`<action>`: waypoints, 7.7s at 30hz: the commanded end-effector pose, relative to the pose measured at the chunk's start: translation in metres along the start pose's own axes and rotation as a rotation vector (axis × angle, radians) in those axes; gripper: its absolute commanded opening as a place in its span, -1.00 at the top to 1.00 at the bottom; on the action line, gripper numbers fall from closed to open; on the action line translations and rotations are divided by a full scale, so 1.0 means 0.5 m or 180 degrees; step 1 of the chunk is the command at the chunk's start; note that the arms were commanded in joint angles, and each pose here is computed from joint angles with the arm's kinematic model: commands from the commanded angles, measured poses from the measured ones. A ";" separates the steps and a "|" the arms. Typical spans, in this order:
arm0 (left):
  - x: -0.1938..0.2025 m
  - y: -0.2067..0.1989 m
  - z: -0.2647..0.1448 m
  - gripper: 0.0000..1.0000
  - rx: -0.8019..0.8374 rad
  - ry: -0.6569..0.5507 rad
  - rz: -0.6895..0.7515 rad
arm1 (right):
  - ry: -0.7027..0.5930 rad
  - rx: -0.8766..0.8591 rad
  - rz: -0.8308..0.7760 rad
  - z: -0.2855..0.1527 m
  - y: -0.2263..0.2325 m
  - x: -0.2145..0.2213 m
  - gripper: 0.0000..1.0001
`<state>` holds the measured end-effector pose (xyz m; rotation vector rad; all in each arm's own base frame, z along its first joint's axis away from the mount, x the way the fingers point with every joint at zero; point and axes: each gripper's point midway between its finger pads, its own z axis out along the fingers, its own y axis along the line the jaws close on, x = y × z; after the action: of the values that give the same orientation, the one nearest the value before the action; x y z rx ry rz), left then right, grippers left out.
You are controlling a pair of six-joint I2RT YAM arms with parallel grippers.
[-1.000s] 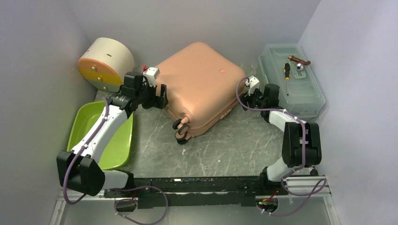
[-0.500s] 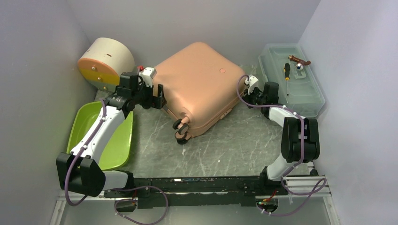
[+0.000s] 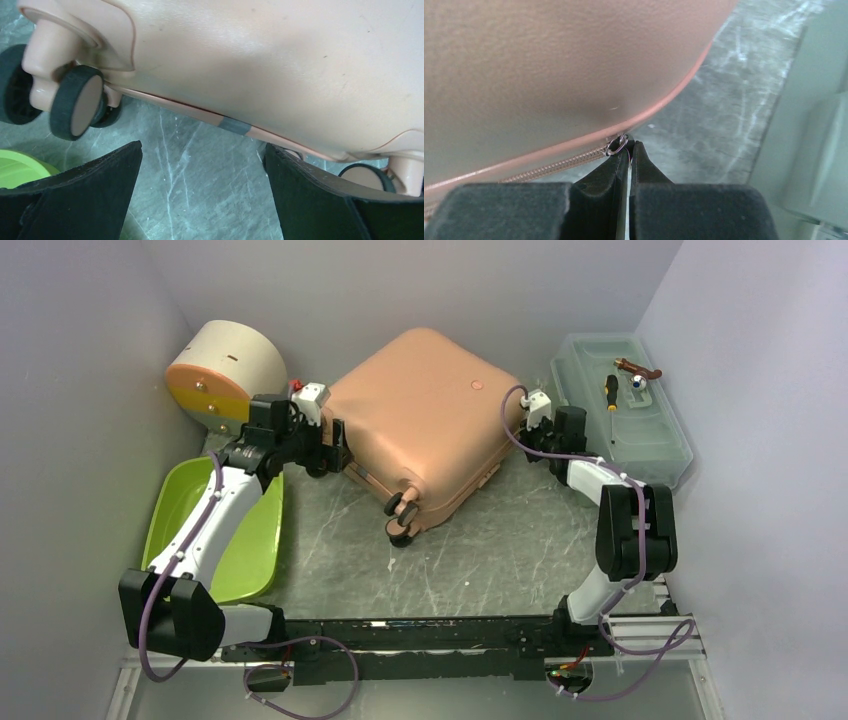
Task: Open, take out, and arrange the luggage
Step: Adjust the luggage at the center of the board, then hold the wheels of the luggage, then pick up the zipper from the luggage, then unzip the zipper of the luggage.
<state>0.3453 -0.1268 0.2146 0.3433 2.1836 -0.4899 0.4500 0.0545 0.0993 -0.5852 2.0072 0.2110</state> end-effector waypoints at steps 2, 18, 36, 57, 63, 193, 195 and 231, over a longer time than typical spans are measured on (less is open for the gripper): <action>-0.025 -0.014 -0.019 -0.99 0.0122 -0.0179 0.0062 | -0.0065 0.1354 -0.0097 -0.029 -0.172 -0.061 1.00; -0.054 -0.277 -0.105 -0.99 0.1862 -0.0081 0.1597 | -0.0098 0.0906 -0.0156 -0.032 -0.104 -0.065 0.87; 0.100 -0.361 0.047 -0.99 0.1090 0.0893 0.2350 | -0.0226 0.0816 0.0287 -0.105 -0.174 -0.055 0.33; 0.131 -0.260 -0.004 1.00 0.0872 0.1027 0.2355 | -0.0428 0.0076 -0.0028 -0.093 -0.084 -0.050 0.22; 0.140 -0.201 -0.037 1.00 0.0846 0.0941 0.2208 | -0.0625 -0.0349 -0.0293 -0.099 -0.030 -0.056 0.07; -0.421 0.341 0.463 1.00 -0.2543 -0.0876 0.2251 | -0.0139 -0.0794 -0.0357 0.157 -0.013 -0.158 1.00; -0.389 0.303 0.503 1.00 -0.2233 -0.0775 0.2398 | -0.0181 -0.0906 -0.0478 0.153 -0.007 -0.158 1.00; 0.050 -0.182 0.603 1.00 0.1013 0.0616 0.3155 | -0.0265 -0.2543 -0.1118 -0.106 0.320 -0.007 1.00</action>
<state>0.6678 -0.2008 0.2316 1.0020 1.4758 0.3787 0.3983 0.1056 0.1151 -1.3858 1.7155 0.4507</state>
